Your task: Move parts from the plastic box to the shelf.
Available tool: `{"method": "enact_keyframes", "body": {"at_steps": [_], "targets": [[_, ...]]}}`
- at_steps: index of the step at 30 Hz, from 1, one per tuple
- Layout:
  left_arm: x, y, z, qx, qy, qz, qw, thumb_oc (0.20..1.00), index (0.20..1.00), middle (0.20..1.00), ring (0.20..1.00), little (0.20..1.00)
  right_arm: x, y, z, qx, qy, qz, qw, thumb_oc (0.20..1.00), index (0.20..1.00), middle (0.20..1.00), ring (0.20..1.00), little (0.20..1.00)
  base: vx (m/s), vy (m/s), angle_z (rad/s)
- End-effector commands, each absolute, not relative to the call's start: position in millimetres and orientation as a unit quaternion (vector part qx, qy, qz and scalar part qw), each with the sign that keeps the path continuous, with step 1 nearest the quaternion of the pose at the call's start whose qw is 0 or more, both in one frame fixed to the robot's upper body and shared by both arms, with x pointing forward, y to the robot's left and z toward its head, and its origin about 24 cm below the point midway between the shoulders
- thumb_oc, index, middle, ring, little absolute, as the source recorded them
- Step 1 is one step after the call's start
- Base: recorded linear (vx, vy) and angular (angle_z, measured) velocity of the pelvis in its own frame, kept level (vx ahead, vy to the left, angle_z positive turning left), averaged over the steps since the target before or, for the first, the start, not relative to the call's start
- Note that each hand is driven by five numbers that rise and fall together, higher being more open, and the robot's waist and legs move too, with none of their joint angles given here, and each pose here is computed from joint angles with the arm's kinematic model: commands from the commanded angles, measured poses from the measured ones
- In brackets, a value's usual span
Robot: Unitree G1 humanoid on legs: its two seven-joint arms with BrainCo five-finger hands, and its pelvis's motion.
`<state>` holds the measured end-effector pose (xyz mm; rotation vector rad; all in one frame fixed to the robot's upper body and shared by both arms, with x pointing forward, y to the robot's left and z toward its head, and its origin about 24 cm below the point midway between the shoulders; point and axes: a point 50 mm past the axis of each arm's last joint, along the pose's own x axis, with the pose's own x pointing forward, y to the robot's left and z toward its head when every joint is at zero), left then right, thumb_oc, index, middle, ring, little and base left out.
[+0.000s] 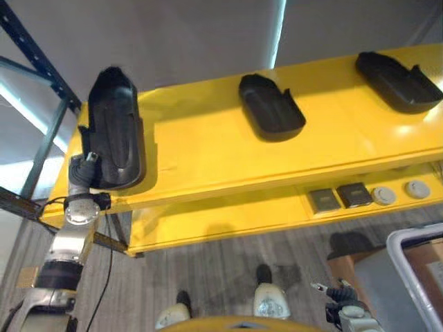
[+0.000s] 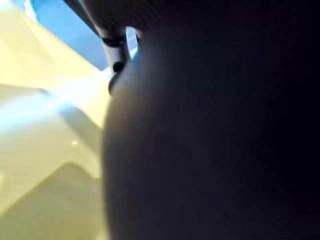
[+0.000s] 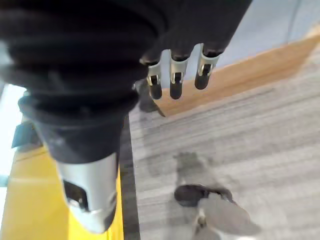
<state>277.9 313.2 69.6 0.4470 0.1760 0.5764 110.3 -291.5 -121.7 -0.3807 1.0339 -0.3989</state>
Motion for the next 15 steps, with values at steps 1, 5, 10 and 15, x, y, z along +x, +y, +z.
{"method": "enact_keyframes", "body": {"at_steps": [1, 5, 10, 15], "targets": [[293.3, 336.4, 113.1, 0.272, 0.028, 0.329, 0.904, 0.200, 0.200, 0.200, 0.200, 0.200, 98.3, -284.9, -126.0, -0.209, 0.499, -0.138, 0.829, 1.000, 1.000, 1.000, 1.000, 1.000, 0.10, 0.102, -0.07], [302.3, 343.4, 106.6, 0.282, 0.078, 0.331, 0.897, 0.200, 0.200, 0.200, 0.200, 0.200, 94.8, -279.9, -128.2, -0.218, 0.504, -0.122, 0.827, 1.000, 1.000, 1.000, 1.000, 1.000, 0.05, -0.003, -0.06], [319.0, 338.3, 102.3, 0.302, 0.115, 0.326, 0.888, 0.200, 0.200, 0.200, 0.200, 0.200, 93.8, -286.0, -125.7, -0.226, 0.507, -0.126, 0.822, 1.000, 1.000, 1.000, 1.000, 1.000, 0.05, -0.052, -0.11], [334.7, 330.7, 109.7, 0.302, 0.126, 0.330, 0.886, 0.200, 0.200, 0.200, 0.200, 0.200, 94.8, -294.7, -122.6, -0.226, 0.508, -0.139, 0.819, 1.000, 1.000, 1.000, 1.000, 1.000, 0.00, -0.035, -0.21]]}}
